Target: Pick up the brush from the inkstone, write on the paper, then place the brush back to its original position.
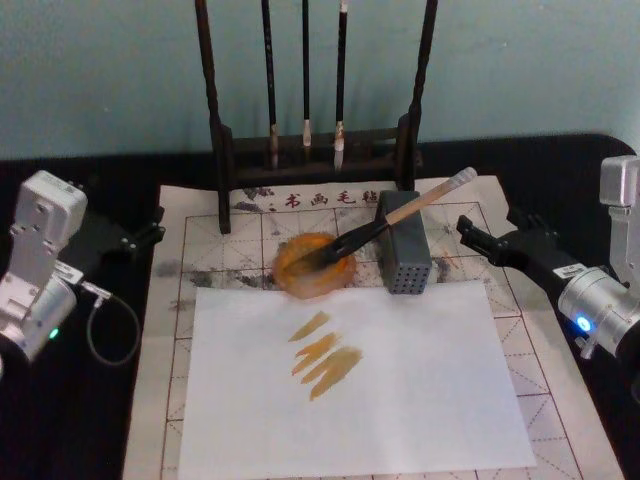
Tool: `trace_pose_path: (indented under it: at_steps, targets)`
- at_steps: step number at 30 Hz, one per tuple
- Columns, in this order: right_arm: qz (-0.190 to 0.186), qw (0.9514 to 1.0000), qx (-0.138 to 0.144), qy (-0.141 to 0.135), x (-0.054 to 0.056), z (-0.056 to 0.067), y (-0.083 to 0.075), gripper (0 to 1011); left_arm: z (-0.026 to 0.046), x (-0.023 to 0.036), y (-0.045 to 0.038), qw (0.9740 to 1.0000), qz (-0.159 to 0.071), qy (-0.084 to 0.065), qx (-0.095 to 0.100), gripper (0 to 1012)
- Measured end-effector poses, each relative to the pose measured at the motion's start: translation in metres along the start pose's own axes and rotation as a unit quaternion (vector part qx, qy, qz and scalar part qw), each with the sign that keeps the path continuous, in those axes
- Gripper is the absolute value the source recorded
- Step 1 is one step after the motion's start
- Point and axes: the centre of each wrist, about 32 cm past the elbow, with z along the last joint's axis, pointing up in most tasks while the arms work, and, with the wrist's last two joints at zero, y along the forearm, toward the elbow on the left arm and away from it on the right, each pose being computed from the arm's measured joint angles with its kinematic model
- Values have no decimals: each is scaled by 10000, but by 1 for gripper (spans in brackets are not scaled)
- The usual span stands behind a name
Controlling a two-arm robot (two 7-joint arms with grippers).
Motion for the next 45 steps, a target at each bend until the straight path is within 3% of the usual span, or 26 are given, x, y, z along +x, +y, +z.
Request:
trace_pose_path:
  at_steps: [45]
  targets:
    - [-1,10000,0,0,0,0,0,1000,0,0,0,10000,0,0,0,1001]
